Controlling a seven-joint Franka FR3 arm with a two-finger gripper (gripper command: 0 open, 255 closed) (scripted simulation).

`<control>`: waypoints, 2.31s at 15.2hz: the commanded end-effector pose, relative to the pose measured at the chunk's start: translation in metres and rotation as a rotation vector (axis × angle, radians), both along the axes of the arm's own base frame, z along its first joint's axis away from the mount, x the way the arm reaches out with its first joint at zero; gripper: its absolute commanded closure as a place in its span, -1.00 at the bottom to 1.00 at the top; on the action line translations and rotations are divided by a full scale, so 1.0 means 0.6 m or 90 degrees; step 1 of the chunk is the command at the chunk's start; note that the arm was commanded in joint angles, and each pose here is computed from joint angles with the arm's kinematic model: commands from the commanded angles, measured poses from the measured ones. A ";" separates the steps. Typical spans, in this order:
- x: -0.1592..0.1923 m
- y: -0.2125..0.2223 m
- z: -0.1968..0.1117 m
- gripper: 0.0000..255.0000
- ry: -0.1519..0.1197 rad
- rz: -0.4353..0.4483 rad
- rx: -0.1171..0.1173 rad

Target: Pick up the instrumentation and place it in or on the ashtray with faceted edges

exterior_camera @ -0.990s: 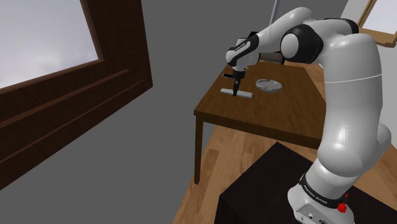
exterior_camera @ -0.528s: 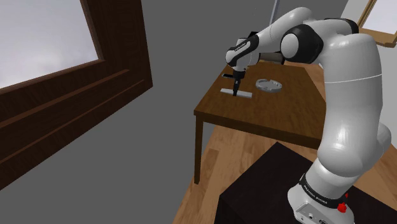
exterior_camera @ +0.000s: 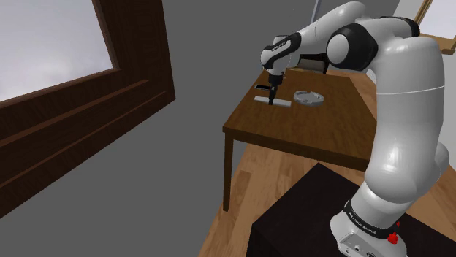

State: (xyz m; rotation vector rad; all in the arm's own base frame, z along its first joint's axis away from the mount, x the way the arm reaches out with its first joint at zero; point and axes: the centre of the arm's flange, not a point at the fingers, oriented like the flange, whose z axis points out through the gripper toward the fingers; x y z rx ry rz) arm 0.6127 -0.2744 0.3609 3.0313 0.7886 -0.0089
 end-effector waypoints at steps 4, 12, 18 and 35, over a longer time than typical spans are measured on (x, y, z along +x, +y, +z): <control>0.002 -0.001 0.046 1.00 0.000 0.000 0.000; 0.002 -0.001 0.109 1.00 0.000 0.000 0.000; -0.034 -0.128 0.110 1.00 0.000 0.000 0.000; -0.134 -0.476 0.104 1.00 0.000 0.000 0.000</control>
